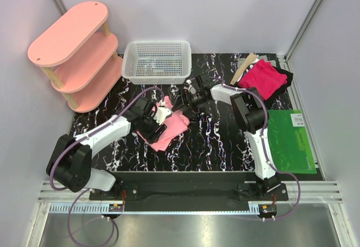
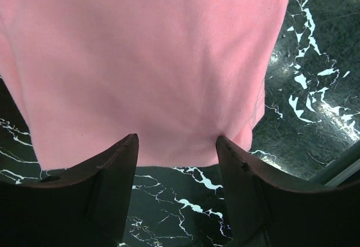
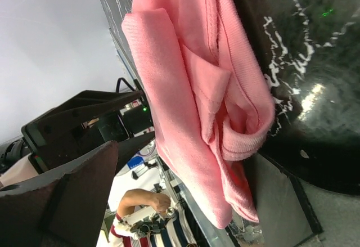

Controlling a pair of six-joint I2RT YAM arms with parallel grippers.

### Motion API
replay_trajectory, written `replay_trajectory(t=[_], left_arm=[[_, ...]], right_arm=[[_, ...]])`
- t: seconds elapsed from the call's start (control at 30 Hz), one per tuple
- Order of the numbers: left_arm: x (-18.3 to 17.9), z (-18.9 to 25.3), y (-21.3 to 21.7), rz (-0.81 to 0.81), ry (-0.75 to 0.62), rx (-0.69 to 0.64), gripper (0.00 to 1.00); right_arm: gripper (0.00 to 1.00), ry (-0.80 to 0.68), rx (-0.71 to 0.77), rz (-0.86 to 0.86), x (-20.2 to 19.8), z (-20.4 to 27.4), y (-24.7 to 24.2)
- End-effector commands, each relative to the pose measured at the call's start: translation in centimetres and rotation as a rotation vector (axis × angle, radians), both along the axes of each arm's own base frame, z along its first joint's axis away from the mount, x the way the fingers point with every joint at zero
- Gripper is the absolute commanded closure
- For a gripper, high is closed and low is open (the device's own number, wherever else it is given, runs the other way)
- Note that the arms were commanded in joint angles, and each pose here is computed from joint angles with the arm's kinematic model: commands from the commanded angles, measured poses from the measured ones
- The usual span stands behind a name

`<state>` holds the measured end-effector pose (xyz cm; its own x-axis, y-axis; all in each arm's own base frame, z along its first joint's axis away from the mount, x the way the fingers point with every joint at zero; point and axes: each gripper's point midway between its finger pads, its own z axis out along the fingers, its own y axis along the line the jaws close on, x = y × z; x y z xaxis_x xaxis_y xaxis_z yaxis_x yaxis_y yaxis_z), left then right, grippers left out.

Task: Fold and stack the t-shirts
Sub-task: Neatly place the folded tshirt to the corner

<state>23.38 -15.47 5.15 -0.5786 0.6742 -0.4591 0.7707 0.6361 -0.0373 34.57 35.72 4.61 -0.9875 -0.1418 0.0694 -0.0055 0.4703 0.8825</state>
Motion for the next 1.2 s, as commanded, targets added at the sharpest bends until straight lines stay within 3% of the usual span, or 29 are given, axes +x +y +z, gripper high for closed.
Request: replay_trajectory(t=[0.0,0.17,0.47,0.5,0.63,0.67,0.73,0.83,1.0,1.17], left_arm=[[1.2,-0.2,-1.2,-0.033,-0.056,-0.013,0.39],[0.9,0.6,-2.8,-0.079,-0.113,-0.023,0.39],[0.5,-0.4,-3.2,-0.075,-0.083,-0.021,0.39],[0.5,-0.3,-3.2,-0.075,-0.085,-0.021,0.39],[0.3,-0.3,-3.0,-0.074,-0.089,-0.020,0.39],[0.4,-0.3,-2.9,-0.072,-0.093,-0.017,0.39],[0.4,-0.3,-2.9,-0.071,-0.095,-0.016,0.39],[0.5,-0.2,-2.8,-0.068,-0.098,-0.011,0.39],[1.4,1.0,-2.2,-0.043,-0.143,0.011,0.39],[3.5,6.1,-0.4,0.035,-0.245,-0.031,0.39]], right_arm=[[0.00,-0.020,-0.125,0.014,-1.5,-2.7,1.2],[0.00,-0.010,-0.138,0.017,-1.9,-3.1,1.9],[0.02,0.001,-0.148,0.054,-3.5,-3.6,3.8],[0.07,0.013,-0.150,0.058,-3.7,-3.9,3.8],[0.47,0.033,-0.144,0.070,-4.2,-4.2,3.8],[0.63,0.032,-0.144,0.070,-4.3,-4.2,3.7],[0.74,0.036,-0.147,0.072,-4.4,-4.3,3.6],[0.99,0.032,-0.135,0.079,-4.5,-4.0,3.6],[1.00,-0.026,-0.078,0.080,-3.6,-0.5,4.2],[1.00,-0.094,-0.005,0.050,-1.5,4.4,4.5]])
